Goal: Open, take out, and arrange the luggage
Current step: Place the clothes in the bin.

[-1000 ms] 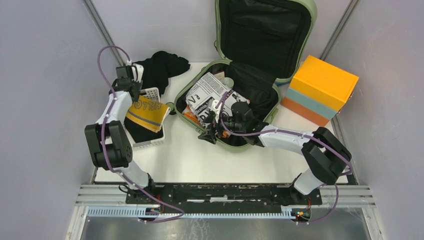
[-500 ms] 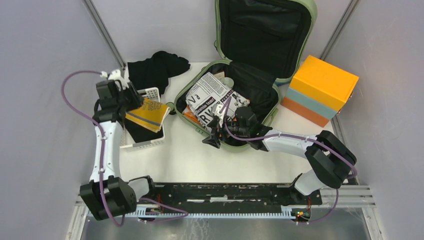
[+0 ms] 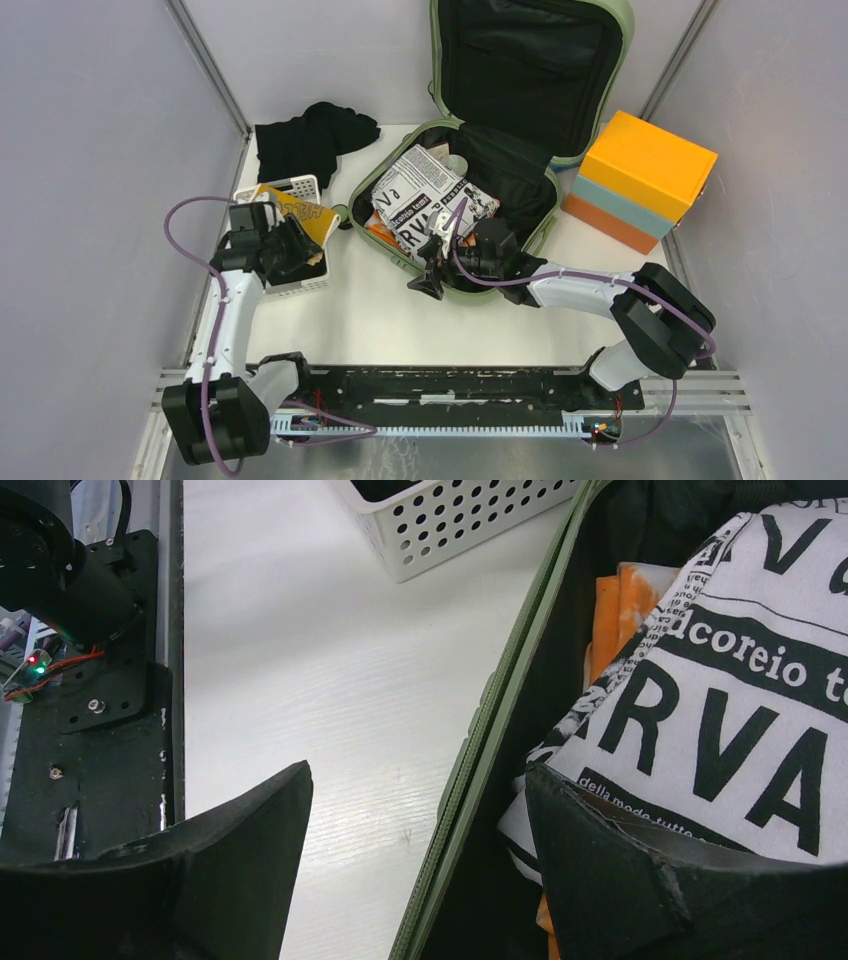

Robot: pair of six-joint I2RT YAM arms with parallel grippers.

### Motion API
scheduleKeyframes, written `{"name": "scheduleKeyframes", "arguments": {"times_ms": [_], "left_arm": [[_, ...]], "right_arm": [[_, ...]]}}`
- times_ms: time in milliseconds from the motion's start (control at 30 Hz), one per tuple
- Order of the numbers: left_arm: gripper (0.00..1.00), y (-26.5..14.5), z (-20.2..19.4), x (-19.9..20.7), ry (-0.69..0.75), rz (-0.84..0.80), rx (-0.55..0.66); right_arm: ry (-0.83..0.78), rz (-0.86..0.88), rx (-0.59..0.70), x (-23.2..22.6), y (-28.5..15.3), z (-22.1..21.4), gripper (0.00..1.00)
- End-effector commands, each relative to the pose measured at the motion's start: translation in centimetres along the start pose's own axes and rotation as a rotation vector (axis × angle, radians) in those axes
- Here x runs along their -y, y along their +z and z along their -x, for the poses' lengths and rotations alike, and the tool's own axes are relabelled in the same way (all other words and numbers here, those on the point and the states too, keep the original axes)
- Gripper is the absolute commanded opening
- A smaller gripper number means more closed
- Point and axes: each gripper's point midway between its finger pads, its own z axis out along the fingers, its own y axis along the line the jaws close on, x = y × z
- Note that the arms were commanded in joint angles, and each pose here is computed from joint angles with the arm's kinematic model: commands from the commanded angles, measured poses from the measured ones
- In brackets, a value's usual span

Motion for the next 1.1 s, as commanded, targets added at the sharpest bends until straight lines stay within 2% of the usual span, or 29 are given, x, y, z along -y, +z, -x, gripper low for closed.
{"name": "scheduleKeyframes", "arguments": {"times_ms": [0, 567, 933, 1067], "left_arm": [[0.52, 1.3, -1.3, 0.0, -0.047, 0.065, -0.012], [0.55, 4.8, -4.7, 3.0, 0.058, 0.051, -0.110], [0.55, 5.8, -6.4, 10.1, 0.060, -0.201, -0.184], [0.55, 5.7, -5.6, 11.1, 0.075, -0.214, -0.161]], "right_arm": [[-0.023, -0.005, 0.073, -0.1, -0.1, 2.2, 0.84], [-0.020, -0.008, 0.061, -0.1, -0.2, 1.6, 0.84], [-0.031, -0.030, 0.062, -0.1, -1.0, 1.5, 0.84], [-0.031, -0.039, 0.060, -0.2, -1.4, 1.6, 0.84]]}}
